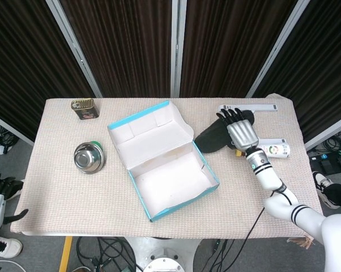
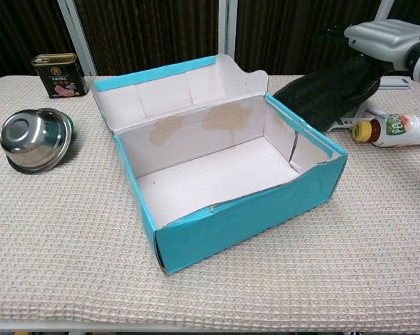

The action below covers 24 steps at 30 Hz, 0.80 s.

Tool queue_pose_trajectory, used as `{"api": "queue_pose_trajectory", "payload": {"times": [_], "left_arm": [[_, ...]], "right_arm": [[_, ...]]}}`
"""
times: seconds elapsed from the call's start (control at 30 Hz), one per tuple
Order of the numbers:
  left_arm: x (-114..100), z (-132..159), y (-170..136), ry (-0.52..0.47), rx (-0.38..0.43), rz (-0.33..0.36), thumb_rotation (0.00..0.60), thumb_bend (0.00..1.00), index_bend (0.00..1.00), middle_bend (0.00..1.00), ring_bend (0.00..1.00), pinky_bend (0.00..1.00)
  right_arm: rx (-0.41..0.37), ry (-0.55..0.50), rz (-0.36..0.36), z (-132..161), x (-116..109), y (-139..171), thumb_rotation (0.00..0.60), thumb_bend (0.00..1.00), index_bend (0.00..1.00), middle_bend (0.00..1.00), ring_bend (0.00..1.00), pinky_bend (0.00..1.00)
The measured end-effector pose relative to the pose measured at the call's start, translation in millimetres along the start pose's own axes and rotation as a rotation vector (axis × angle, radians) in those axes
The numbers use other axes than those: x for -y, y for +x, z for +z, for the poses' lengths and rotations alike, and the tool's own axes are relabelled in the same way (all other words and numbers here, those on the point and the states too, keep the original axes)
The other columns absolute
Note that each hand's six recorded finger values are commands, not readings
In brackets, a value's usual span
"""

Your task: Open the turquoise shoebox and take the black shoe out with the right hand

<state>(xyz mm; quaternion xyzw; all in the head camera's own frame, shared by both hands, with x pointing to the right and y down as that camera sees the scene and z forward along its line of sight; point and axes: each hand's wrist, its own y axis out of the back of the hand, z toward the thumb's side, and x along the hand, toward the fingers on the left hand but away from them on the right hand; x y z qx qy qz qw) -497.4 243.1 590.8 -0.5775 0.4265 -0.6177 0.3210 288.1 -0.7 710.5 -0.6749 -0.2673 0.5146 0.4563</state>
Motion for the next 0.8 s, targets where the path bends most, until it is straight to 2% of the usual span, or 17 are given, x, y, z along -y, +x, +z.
{"api": "queue_pose_trajectory", "payload": {"times": [0.13, 0.23, 0.37, 0.57, 0.67, 0.8], "left_arm": [[-1, 4, 4, -0.001, 0.021, 0.007, 0.600, 0.05, 0.26, 0.18, 0.03, 0.10], [0, 9, 7, -0.008, 0.038, 0.011, 0.600, 0.05, 0.26, 0.18, 0.03, 0.10], [2, 16, 11, -0.014, 0.060, 0.015, 0.600, 0.05, 0.26, 0.18, 0.03, 0.10], [3, 24, 14, -0.017, 0.083, 0.021, 0.600, 0.05, 0.26, 0.18, 0.03, 0.10], [3, 28, 15, -0.018, 0.092, 0.022, 0.600, 0.05, 0.26, 0.18, 0.03, 0.10], [3, 30, 15, -0.022, 0.096, 0.022, 0.600, 0.05, 0.26, 0.18, 0.03, 0.10]], "right_arm": [[0.006, -0.066, -0.060, -7, -12, 28, 0.600, 0.12, 0.00, 0.13, 0.00, 0.00], [0.031, -0.147, -0.094, -18, -18, 64, 0.600, 0.12, 0.03, 0.17, 0.00, 0.00], [0.114, -0.252, -0.108, -43, -17, 140, 0.600, 0.15, 0.06, 0.18, 0.00, 0.01], [0.264, -0.308, -0.145, -74, -12, 249, 0.600, 0.15, 0.06, 0.16, 0.00, 0.01], [0.304, -0.329, -0.167, -77, -11, 285, 0.600, 0.15, 0.06, 0.16, 0.00, 0.01], [0.298, -0.355, -0.170, -73, -12, 303, 0.600, 0.15, 0.06, 0.15, 0.00, 0.01]]}}
